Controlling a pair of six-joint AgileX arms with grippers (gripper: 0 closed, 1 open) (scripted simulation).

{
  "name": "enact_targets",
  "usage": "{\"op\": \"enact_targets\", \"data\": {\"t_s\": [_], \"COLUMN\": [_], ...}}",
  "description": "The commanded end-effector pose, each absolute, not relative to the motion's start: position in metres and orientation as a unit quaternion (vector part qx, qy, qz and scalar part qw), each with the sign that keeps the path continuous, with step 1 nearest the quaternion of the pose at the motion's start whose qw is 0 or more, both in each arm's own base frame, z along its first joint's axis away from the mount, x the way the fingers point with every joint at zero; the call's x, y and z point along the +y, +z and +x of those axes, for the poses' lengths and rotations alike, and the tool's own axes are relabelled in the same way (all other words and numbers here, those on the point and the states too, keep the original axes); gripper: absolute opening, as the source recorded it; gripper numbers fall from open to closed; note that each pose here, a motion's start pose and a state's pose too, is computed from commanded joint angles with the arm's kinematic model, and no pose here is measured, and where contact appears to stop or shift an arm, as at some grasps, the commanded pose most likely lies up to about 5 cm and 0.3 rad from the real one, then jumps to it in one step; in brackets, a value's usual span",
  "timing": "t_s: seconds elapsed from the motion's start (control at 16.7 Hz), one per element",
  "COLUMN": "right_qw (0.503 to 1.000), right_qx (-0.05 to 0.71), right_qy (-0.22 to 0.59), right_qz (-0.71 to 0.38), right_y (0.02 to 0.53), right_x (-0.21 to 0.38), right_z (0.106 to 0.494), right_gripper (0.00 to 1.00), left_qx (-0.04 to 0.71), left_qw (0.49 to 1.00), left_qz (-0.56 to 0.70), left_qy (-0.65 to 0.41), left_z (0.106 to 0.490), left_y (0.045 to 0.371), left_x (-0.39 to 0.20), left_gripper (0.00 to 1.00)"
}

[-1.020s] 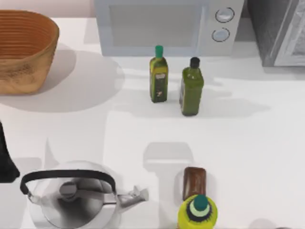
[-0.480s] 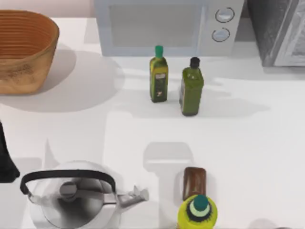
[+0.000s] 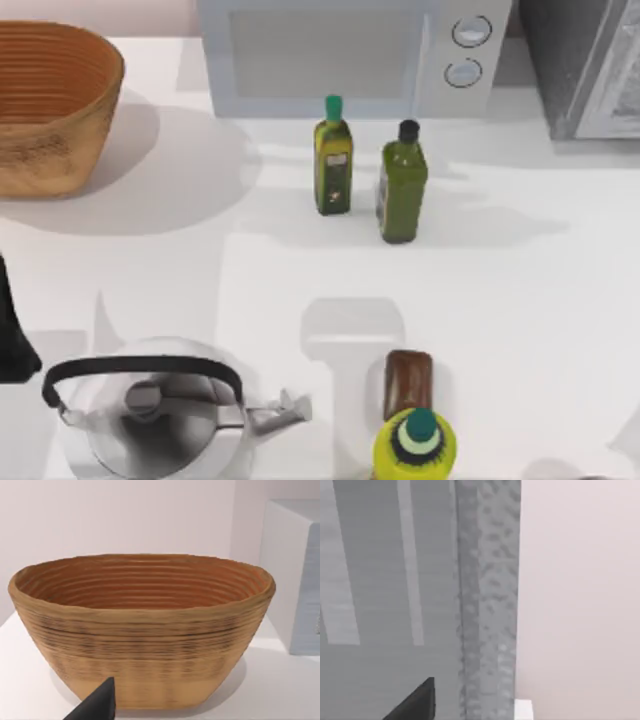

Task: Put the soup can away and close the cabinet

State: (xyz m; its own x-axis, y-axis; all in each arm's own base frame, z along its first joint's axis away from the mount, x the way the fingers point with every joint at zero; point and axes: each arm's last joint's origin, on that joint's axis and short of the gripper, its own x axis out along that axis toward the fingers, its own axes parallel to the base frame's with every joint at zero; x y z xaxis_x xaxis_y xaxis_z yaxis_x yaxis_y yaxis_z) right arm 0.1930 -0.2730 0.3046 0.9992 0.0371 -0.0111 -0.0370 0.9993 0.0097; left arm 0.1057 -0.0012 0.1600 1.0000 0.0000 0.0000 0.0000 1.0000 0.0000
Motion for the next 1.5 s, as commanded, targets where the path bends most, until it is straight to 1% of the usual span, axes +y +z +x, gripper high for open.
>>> {"op": "enact_targets", "data": {"t_s": [0.18,0.36,0.6,0.78,1.14,1.32,1.5], "right_qw": [1.0,1.0,1.0,1.0,1.0,1.0,0.999], "right_qx": [0.011,0.013,0.008,0.004,0.001,-0.009,-0.024], "right_qy": [0.019,0.016,0.008,0.003,0.005,0.008,0.009], "right_qz": [0.014,0.018,0.009,0.002,-0.003,-0.022,-0.037], "right_y": [0.371,0.433,0.491,0.509,0.511,0.519,0.527], "right_x": [-0.269,-0.249,-0.214,-0.2,-0.198,-0.18,-0.148], "right_z": [0.192,0.182,0.162,0.154,0.156,0.171,0.197], "right_gripper": [1.0,1.0,1.0,1.0,1.0,1.0,1.0], "left_qx": [0.0,0.0,0.0,0.0,0.0,0.0,0.0], "left_qw": [1.0,1.0,1.0,1.0,1.0,1.0,1.0], "left_qz": [0.0,0.0,0.0,0.0,0.0,0.0,0.0], "left_qy": [0.0,0.0,0.0,0.0,0.0,0.0,0.0], "left_z": [0.106,0.106,0.106,0.106,0.106,0.106,0.106], "left_y": [0.16,0.16,0.16,0.16,0.16,0.16,0.16], "left_x": [-0.001,-0.001,-0.001,-0.001,-0.001,-0.001,-0.001], "left_gripper": [1.0,1.0,1.0,1.0,1.0,1.0,1.0]}}
